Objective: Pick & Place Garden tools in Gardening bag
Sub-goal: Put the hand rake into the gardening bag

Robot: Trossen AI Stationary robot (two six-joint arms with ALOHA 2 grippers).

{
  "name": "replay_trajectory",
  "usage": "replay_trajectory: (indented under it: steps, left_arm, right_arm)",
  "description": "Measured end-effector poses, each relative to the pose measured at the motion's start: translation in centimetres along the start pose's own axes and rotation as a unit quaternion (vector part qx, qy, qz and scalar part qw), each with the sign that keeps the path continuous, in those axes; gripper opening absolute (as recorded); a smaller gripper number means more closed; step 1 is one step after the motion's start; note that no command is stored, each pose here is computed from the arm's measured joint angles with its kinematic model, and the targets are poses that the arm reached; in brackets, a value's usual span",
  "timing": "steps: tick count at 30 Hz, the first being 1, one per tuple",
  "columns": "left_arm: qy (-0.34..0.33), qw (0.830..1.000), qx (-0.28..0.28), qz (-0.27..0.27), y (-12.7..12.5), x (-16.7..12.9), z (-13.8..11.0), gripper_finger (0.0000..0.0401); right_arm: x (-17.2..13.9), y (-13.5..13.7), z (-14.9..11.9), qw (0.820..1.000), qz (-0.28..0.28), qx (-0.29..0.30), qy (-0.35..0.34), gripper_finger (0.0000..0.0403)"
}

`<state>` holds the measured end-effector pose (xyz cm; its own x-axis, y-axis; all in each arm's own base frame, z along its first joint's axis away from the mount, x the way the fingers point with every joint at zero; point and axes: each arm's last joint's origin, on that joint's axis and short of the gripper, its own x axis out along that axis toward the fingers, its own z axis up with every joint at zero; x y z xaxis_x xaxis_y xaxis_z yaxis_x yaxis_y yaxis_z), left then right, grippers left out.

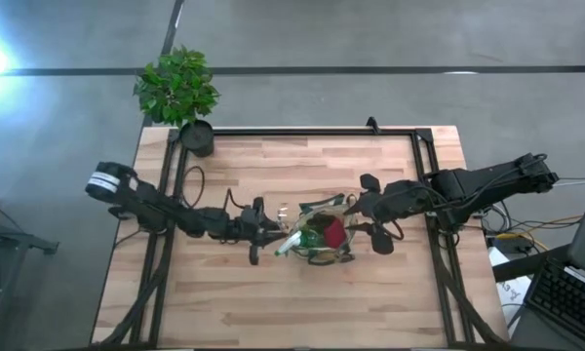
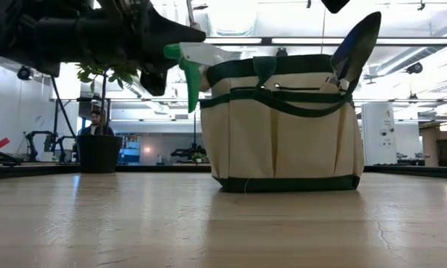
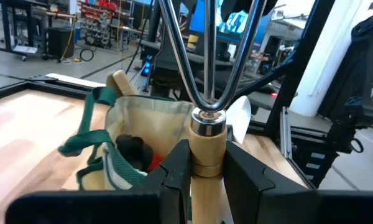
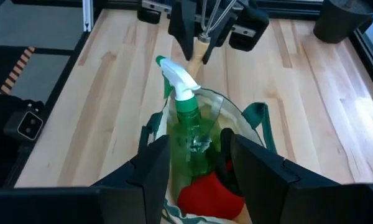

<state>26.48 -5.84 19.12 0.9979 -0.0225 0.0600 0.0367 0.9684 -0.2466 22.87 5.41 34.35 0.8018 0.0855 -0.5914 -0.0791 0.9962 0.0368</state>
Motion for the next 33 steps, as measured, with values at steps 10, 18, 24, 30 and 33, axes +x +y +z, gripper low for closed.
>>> replay_trajectory:
  steps: [10, 18, 24, 30, 33]
  left_arm:
    - [-0.015, 1.000, -0.005, 0.005, 0.1, 0.8, -1.8, 0.0072]
    - [-0.003, 1.000, -0.002, 0.031, 0.4, 1.3, -2.8, 0.0072]
    - [0.005, 0.999, -0.010, 0.036, 0.5, 1.5, -3.3, 0.0072]
    - [0.019, 0.999, -0.020, 0.039, 0.6, 1.6, -4.1, 0.0072]
    - [0.028, 0.999, -0.020, 0.040, 0.6, 1.5, -4.3, 0.0072]
  right_arm:
    - [0.6, 0.0, -0.7, 1.000, 0.001, 0.008, 0.012, 0.0159]
    - [0.6, 0.0, -0.7, 1.000, 0.001, 0.010, 0.008, 0.0156]
    - [0.6, 0.0, -0.6, 1.000, 0.003, 0.010, 0.005, 0.0159]
    - [0.6, 0.0, -0.5, 1.000, 0.004, 0.010, 0.001, 0.0150]
    - [0.6, 0.0, -0.5, 1.000, 0.004, 0.009, 0.001, 0.0146]
